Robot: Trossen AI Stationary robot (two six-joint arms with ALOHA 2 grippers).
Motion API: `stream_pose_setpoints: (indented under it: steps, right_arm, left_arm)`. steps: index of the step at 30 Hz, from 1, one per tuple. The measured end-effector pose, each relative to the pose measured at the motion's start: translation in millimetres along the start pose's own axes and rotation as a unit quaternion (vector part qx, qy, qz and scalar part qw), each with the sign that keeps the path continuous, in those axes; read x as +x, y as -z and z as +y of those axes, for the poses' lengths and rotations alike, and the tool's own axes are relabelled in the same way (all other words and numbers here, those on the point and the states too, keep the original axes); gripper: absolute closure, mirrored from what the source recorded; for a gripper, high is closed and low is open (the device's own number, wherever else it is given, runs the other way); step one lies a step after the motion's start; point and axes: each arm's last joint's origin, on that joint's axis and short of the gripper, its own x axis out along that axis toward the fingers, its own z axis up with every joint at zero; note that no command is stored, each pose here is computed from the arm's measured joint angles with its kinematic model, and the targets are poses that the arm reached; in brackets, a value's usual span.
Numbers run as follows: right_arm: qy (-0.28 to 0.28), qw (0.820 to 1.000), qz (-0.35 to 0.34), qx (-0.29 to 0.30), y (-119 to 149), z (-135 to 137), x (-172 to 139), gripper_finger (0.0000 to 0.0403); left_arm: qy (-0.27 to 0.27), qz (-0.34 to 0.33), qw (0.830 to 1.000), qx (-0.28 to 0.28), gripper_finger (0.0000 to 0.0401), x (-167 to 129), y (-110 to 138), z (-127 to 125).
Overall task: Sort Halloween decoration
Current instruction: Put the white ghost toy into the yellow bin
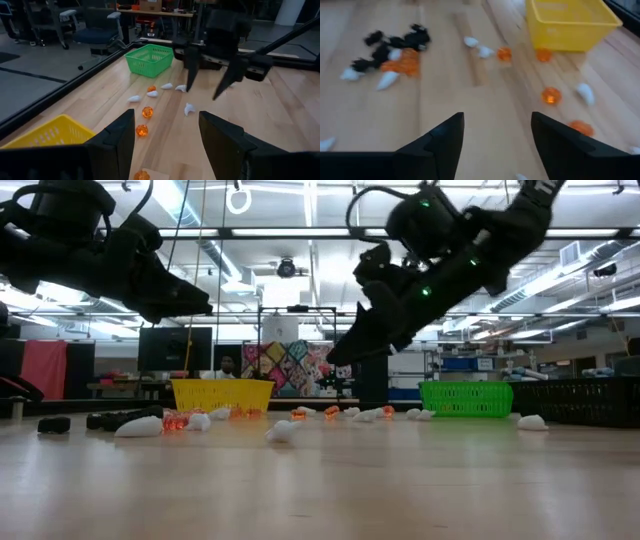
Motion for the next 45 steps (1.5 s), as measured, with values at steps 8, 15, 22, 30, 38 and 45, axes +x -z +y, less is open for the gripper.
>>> stream_pose_setpoints:
  steps: [8,15,22,30,38,45]
  right_arm:
    - [0.015,0.998,-0.063,0.017,45.8,-10.3,-6.1,0.0175]
    - [0.027,0.997,-0.067,0.011,71.3,-10.5,13.0,0.0183]
    - [0.037,0.998,-0.054,0.02,88.0,-17.0,22.8,0.0201]
    - [0.036,0.998,-0.047,0.013,92.6,-15.5,24.9,0.0261]
    - [0.018,0.999,-0.042,0.004,93.4,-14.3,25.5,0.034]
    - [0.002,0.999,-0.054,0.0,82.4,-5.4,34.2,0.0346]
  left_arm:
    - [0.001,-0.012,1.0,-0.001,0.0205,0.1,-2.3,-0.2]
    - [0.002,-0.027,1.0,-0.003,0.0205,-0.1,-5.2,-0.3]
    - [0.002,-0.029,1.0,-0.003,0.0205,-0.2,-5.7,-0.3]
    - [0.001,-0.029,1.0,0.006,0.0205,-0.2,-5.6,-0.3]
    - [0.001,-0.029,1.0,0.007,0.0205,-0.2,-5.6,-0.3]
    - [0.001,-0.029,1.0,0.007,0.0205,-0.2,-5.6,-0.3]
